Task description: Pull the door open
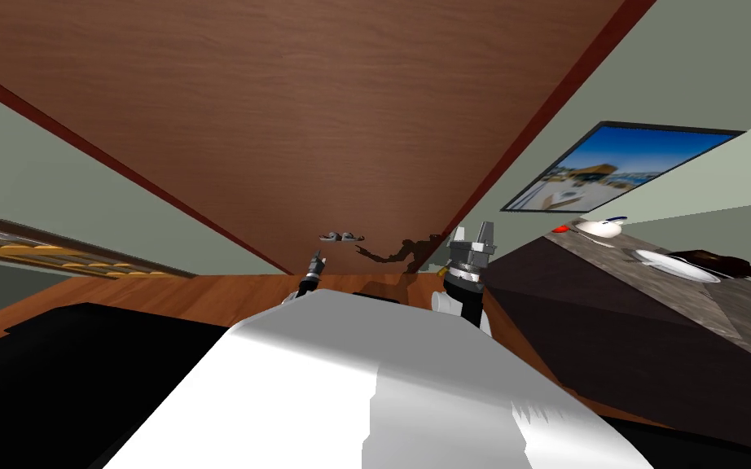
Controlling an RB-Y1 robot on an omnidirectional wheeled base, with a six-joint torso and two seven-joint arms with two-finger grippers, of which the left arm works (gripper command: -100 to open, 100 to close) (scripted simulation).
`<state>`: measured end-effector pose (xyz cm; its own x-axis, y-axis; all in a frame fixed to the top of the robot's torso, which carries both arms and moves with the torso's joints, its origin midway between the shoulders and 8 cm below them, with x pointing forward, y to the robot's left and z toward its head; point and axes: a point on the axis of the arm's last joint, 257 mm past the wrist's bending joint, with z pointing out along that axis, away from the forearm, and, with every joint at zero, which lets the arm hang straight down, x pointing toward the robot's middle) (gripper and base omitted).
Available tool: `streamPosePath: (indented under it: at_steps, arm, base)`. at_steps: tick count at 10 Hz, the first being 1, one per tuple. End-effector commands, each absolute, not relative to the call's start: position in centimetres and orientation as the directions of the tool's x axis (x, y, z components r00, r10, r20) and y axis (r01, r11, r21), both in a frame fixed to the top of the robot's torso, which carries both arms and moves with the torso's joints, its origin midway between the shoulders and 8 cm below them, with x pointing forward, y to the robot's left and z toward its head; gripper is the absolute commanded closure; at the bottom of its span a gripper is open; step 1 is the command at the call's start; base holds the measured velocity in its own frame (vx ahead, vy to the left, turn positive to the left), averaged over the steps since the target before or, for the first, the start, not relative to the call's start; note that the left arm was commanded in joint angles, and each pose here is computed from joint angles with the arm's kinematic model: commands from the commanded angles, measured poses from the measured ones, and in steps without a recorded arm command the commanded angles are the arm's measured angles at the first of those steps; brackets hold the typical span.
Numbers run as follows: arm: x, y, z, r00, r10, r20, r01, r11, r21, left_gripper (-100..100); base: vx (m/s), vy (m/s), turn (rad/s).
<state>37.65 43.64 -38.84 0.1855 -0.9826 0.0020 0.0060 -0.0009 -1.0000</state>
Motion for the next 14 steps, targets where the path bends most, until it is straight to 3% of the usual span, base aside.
streamPosePath:
  at_steps: [1, 7, 10, 14]
  arm:
    - [36.0, 46.3, -39.4, 0.232, -0.973, -0.018, -0.022, 0.013, -1.000, -100]
    - [33.4, 50.9, -40.1, 0.319, -0.946, -0.052, -0.066, 0.033, -0.997, -100]
    - [35.5, 48.7, -39.8, 0.294, -0.956, -0.028, -0.038, 0.018, -0.999, -100]
    - [37.1, 46.3, -39.6, 0.261, -0.965, -0.007, -0.013, 0.004, -1.000, -100]
  base:
    - [0.030, 0.032, 0.073]
    - [0.063, 0.057, 0.014]
    - [0.189, 0.114, -0.106]
    - [0.115, -0.058, -0.114]
